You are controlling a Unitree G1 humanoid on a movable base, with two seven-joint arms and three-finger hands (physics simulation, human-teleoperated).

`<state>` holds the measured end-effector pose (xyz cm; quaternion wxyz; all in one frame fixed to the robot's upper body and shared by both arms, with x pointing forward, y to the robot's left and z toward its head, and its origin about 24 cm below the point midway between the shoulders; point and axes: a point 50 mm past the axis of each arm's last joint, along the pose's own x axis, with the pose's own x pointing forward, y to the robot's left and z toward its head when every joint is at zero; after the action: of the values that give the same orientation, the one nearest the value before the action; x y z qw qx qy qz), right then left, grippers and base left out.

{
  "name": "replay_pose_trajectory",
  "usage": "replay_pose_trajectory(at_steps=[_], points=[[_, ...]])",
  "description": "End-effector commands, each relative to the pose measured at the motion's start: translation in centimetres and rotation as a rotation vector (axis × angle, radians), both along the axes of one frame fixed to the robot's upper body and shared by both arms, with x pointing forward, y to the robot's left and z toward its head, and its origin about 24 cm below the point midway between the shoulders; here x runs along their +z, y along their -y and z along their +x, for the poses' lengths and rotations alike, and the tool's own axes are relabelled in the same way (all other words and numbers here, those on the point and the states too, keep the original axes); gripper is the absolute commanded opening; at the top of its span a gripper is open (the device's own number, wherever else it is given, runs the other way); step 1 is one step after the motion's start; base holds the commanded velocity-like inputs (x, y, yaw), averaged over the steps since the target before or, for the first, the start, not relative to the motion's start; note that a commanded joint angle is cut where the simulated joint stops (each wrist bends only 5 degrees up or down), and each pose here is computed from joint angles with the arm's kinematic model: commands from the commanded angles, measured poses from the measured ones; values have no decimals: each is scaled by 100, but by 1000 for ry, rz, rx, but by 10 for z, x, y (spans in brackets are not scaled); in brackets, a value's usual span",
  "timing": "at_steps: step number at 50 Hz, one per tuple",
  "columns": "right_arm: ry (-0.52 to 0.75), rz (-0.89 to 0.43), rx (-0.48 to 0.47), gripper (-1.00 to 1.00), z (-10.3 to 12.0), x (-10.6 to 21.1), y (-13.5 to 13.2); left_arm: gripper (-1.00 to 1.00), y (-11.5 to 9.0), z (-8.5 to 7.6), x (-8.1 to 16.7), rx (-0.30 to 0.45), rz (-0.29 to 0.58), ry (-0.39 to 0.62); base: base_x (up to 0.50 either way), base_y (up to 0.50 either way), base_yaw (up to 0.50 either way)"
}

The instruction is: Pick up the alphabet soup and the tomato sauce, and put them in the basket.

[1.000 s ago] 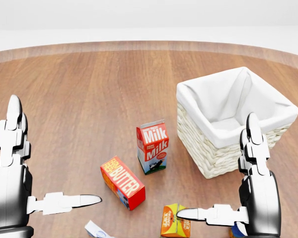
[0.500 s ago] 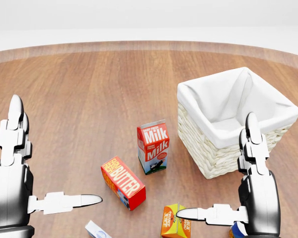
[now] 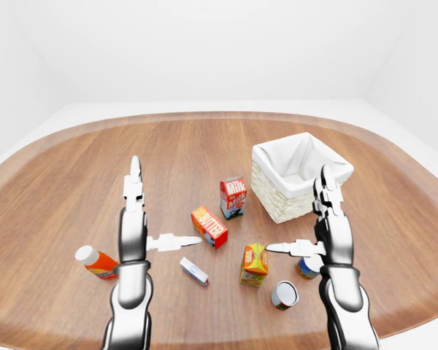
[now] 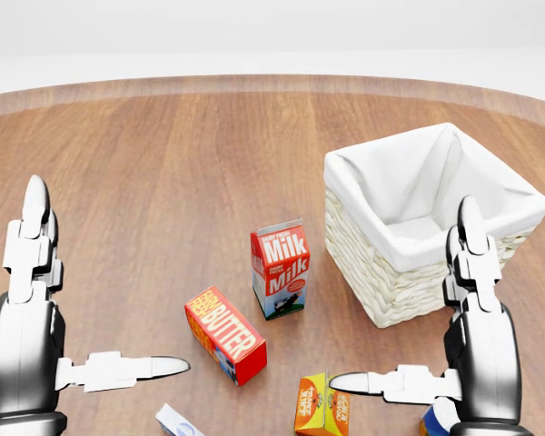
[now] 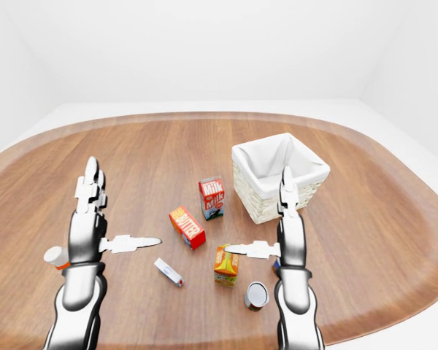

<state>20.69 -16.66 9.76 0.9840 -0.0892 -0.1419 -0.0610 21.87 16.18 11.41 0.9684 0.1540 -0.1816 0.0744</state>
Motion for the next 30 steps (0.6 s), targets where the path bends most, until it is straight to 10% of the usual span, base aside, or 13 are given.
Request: replay_pose_trajectory(at_steps=[1, 30], points=[[49, -78, -76, 100, 3, 12, 13, 100, 0, 1, -1, -3, 4, -5, 0, 0, 0], [143, -609, -365, 100, -9, 49, 39, 100, 0, 1, -1, -6, 5, -6, 0, 0, 0]])
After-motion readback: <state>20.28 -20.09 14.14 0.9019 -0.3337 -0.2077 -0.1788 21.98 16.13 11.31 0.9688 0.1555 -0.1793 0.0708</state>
